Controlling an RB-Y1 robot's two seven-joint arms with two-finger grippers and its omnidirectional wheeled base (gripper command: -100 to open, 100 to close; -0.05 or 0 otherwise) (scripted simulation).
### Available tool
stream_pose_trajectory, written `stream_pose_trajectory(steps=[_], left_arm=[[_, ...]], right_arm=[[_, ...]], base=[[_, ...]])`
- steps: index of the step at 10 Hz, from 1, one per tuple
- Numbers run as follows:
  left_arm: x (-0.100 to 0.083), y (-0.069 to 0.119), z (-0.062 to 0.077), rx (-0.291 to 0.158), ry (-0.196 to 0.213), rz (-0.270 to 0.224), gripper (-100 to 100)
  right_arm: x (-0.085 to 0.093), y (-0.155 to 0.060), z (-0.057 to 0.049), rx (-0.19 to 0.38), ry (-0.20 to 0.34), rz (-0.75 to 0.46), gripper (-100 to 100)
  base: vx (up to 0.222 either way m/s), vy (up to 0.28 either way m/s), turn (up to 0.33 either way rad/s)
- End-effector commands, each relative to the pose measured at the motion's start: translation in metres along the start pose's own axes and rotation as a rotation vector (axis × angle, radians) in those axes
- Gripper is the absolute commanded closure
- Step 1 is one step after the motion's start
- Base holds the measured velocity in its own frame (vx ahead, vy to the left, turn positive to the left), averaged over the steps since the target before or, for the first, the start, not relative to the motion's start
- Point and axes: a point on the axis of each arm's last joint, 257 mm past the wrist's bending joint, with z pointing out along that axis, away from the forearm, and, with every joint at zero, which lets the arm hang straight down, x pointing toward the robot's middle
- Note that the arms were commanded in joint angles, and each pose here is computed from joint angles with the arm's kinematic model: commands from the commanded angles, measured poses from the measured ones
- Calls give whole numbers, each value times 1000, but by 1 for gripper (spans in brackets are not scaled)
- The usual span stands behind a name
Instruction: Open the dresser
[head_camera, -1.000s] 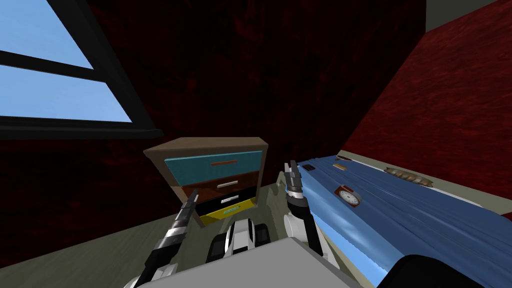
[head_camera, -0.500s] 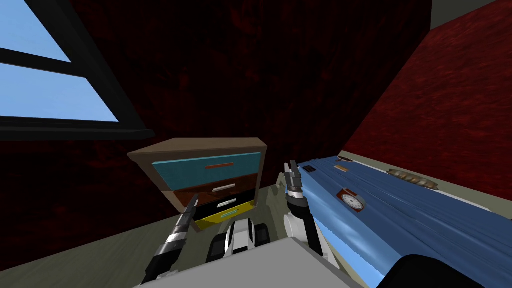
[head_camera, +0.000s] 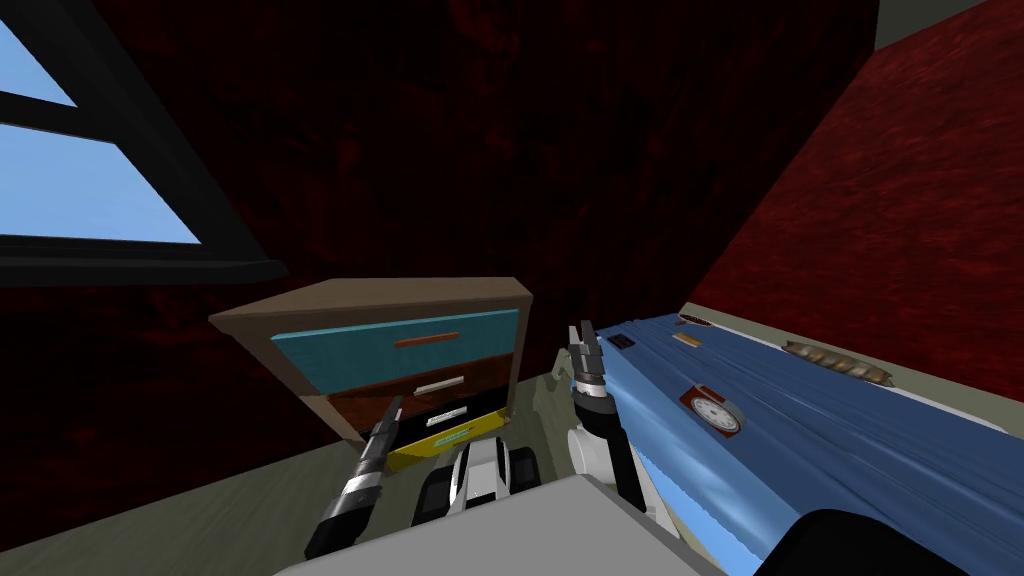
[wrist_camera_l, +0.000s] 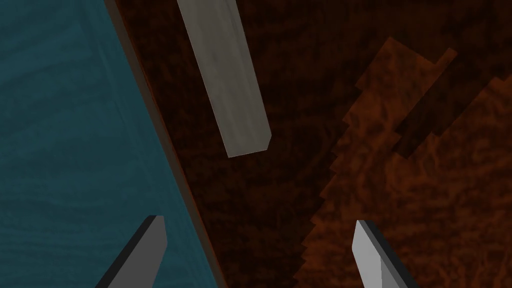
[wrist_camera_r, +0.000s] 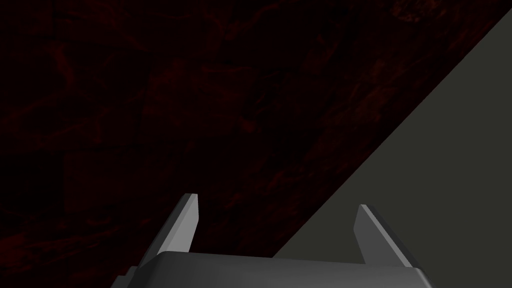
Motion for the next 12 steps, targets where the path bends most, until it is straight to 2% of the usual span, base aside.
stream_pose_trajectory(steps=[1,3,4,5,6,7,8,9,10,12], left_arm=[[22,9,-8,-28,-18,-56,-100],[37,9,-10,-38,-31,-95,-100],[32,8,-10,-34,-27,-83,-100],[30,5,0,-35,-27,-84,-100],[30,4,3,-35,-27,-84,-100],[30,5,0,-33,-28,-84,-100],[32,8,-9,-35,-27,-85,100],[31,7,-5,-37,-27,-84,100],[20,7,-4,-26,-16,-54,-100],[6,10,-3,-24,-1,-14,-100]], right_arm=[[0,0,0,0,0,0,0],[0,0,0,0,0,0,0],[0,0,0,0,0,0,0],[0,0,0,0,0,0,0],[0,0,0,0,0,0,0],[0,0,0,0,0,0,0],[0,0,0,0,0,0,0],[0,0,0,0,0,0,0],[0,0,0,0,0,0,0],[0,0,0,0,0,0,0]], base=[[42,-35,2],[28,-23,0],[7,-8,0],[34,-6,1],[48,0,-1],[20,2,0],[-21,-4,0],[-20,-5,6],[-10,-7,-2],[-3,-2,1]])
